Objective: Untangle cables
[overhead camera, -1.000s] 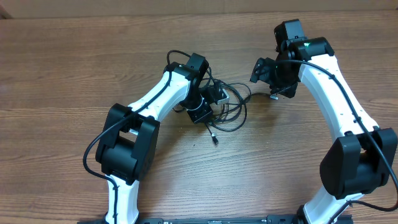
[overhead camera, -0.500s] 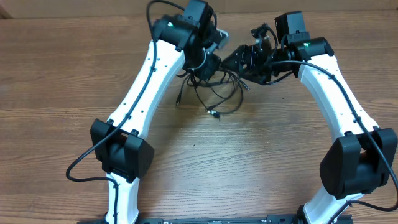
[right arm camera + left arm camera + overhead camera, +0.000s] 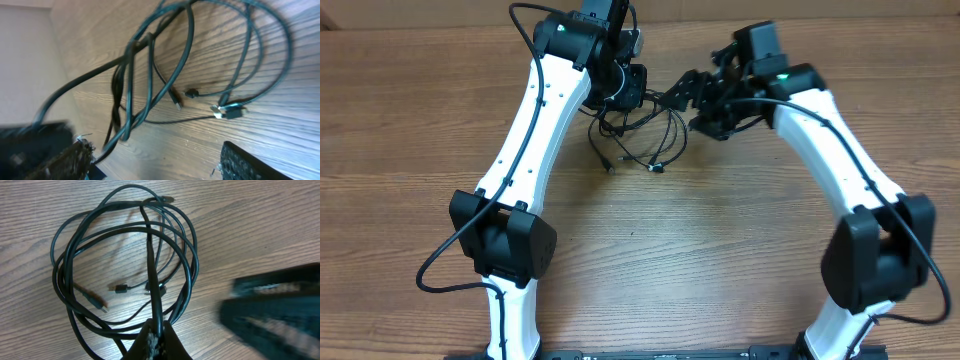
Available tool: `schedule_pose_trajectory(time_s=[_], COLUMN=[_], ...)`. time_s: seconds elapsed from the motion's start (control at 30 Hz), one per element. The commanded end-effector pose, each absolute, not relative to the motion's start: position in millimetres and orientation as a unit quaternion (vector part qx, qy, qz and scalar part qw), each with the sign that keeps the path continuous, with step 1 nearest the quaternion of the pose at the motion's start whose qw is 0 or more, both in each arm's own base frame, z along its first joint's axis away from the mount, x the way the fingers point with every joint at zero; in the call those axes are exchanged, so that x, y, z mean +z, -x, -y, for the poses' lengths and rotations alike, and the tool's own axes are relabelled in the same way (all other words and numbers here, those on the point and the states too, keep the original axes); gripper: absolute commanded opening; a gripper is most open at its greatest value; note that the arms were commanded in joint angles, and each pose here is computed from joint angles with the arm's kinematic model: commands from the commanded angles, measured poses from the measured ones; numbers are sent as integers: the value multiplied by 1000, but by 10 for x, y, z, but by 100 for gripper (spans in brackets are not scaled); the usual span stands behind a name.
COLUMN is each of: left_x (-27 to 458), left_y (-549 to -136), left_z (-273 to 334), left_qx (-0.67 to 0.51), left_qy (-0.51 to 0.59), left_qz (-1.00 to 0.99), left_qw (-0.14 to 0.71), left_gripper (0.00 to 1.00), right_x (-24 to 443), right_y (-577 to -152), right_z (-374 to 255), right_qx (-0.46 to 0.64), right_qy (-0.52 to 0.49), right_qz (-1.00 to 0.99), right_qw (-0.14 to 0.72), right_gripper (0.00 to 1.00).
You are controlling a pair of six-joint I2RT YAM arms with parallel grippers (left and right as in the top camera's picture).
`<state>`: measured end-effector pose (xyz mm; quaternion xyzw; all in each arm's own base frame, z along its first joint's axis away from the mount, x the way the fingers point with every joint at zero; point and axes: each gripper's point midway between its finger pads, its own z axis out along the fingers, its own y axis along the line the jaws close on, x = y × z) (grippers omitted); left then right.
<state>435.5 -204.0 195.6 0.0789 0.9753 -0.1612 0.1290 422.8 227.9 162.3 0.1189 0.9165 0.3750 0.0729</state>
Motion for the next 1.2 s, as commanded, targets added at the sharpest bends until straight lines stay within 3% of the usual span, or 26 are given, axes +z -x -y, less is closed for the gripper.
schedule_pose_trajectory(time_s=[0.0, 0.13, 0.23, 0.33, 0.5, 0.9, 1.03, 1.17], left_x=[2103, 2131, 2167, 2406, 3066, 4345, 4414, 4150], left_y=[-4353, -4413, -4461, -4509, -4483, -4015, -3884, -3845], left_z=[2098, 2127, 2135, 2094, 1982, 1302, 1064, 736], left_qx=[-169, -172, -173, -180, -194, -202, -166, -78], left_qy=[-75, -79, -94, -98, -96, -55, -35, 13], left_qz=[-972, -969, -965, -957, -935, -879, -882, -911], left_qw=[145, 159, 174, 205, 282, 429, 440, 406], left_gripper=[4, 4, 4, 4, 4, 4, 4, 4], right_x=[1382, 1084, 839, 522, 384, 293, 261, 330], right_y=[-4244, -4235, -4199, -4157, -4145, -4150, -4107, -4132], right_z=[-2470, -2388, -2270, -2052, -1867, -1575, -1549, -1619], right_qx=[371, 310, 269, 218, 198, 168, 161, 192], right_qy=[-128, -167, -192, -219, -239, -255, -243, -182], right_qz=[-918, -935, -944, -951, -951, -952, -957, -964], right_qw=[51, 44, 27, 6, -1, 2, -1, 3], right_gripper=[80, 79, 72, 54, 42, 42, 42, 40])
